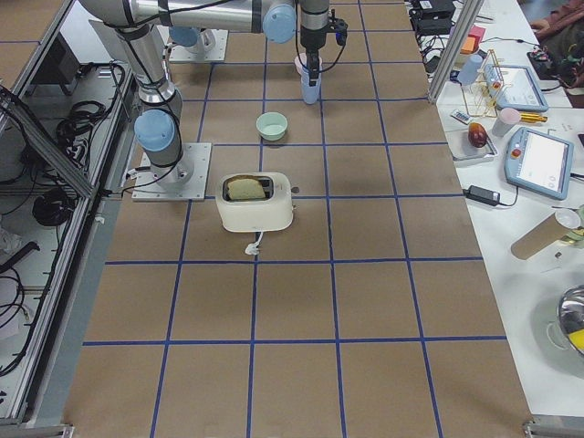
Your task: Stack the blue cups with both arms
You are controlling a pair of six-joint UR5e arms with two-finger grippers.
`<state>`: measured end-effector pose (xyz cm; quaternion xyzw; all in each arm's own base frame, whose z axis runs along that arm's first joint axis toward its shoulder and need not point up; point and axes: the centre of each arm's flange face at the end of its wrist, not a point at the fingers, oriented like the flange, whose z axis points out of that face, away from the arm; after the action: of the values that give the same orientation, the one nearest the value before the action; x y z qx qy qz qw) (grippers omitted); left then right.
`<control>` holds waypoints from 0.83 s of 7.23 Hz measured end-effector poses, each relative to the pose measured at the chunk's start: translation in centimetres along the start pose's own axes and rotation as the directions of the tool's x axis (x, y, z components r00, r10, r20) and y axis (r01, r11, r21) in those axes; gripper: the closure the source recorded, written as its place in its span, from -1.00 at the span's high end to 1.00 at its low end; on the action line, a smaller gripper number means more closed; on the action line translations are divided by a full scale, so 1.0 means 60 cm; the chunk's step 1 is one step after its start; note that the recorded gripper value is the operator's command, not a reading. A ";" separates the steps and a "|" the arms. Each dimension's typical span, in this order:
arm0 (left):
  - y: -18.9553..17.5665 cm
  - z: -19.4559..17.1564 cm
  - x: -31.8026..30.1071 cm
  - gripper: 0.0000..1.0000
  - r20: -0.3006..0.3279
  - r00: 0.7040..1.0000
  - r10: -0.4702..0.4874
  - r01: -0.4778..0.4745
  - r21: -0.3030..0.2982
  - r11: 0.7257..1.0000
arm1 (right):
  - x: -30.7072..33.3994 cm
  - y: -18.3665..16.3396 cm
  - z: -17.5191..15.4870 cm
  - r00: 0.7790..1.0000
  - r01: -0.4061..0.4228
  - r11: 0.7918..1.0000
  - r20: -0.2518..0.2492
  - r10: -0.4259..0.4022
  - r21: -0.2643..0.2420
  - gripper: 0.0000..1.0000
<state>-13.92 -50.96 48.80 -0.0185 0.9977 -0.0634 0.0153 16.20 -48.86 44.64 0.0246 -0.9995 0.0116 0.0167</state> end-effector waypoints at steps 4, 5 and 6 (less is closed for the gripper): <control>0.001 0.000 0.000 1.00 0.000 1.000 0.000 0.000 0.000 1.000 | 0.043 -0.010 -0.047 0.999 -0.020 0.999 0.031 0.021 -0.034 1.00; 0.002 0.000 0.000 1.00 0.000 1.000 0.000 0.000 0.000 1.000 | 0.046 -0.010 -0.058 0.999 -0.023 0.999 0.030 0.024 -0.033 1.00; 0.002 0.000 0.000 1.00 0.000 1.000 0.000 0.000 -0.001 1.000 | 0.046 -0.010 -0.064 0.999 -0.024 0.999 0.029 0.024 -0.031 1.00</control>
<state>-13.91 -50.83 48.77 -0.0185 0.9977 -0.0631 0.0155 13.59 -49.49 48.56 0.0125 -0.9999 -0.0039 0.0021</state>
